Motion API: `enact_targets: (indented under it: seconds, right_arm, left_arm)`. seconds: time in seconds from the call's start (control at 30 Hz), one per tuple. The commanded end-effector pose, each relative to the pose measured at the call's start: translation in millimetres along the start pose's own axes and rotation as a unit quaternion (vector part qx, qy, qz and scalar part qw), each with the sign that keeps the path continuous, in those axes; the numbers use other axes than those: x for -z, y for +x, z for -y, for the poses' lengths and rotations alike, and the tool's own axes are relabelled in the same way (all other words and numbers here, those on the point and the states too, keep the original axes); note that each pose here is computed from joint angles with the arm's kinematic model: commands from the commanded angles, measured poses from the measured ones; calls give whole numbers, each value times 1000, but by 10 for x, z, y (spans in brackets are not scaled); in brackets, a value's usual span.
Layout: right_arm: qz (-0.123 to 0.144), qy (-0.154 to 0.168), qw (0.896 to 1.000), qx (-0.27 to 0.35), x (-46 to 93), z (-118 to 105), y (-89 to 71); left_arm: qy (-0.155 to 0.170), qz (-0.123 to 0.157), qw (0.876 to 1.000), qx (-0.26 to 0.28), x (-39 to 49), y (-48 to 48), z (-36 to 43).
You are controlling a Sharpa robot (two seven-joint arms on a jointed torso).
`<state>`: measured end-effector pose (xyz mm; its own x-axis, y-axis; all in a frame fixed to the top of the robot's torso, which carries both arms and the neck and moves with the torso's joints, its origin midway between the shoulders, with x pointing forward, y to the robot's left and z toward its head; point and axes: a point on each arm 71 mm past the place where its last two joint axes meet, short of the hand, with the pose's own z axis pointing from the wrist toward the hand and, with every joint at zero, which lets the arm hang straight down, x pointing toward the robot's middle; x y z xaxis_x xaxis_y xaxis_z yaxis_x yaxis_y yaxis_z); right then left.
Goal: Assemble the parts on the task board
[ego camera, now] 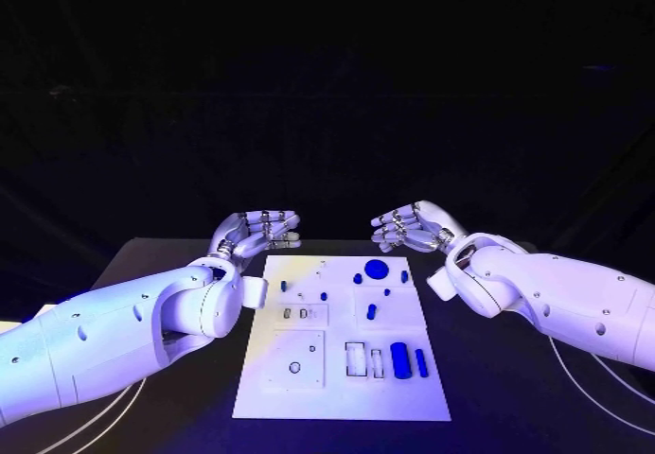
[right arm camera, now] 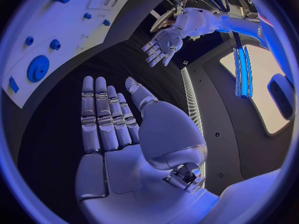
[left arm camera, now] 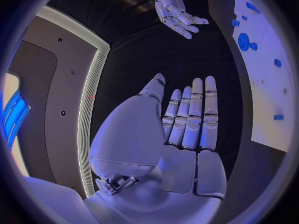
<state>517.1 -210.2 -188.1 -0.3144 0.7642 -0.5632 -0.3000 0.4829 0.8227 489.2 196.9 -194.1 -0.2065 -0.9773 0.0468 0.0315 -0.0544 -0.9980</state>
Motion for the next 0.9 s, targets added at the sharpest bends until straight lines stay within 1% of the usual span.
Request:
enact_targets:
  seconds: [0.03,0.13,0.23,0.4,0.47,0.53,0.57,0.73,0.9]
  right_arm:
    - [-22,-10,995,92,-25,-31,-1]
    - [-29,-9,990,138,-54,-53,-24]
    - [-41,1,981,189,-88,-60,-45]
    - [-56,23,955,290,-141,-75,-66]
    - [-61,25,946,318,-159,-87,-54]
    - [-65,25,938,338,-172,-99,-41]
    - [-68,24,932,356,-184,-113,-27]
    - [-77,23,915,395,-210,-147,-2]
    - [-89,25,905,415,-220,-153,14]
  left_arm:
    - [4,-30,999,12,32,76,56]
    - [4,-41,999,19,72,107,93]
    - [0,-50,998,28,117,145,121]
    - [-2,-71,996,46,211,237,187]
    - [-1,-80,996,50,243,281,214]
    - [-1,-85,995,52,270,312,235]
    - [-2,-88,995,53,288,325,257]
    - [-1,-88,995,51,299,285,325]
    - [-1,-88,995,50,314,255,355]
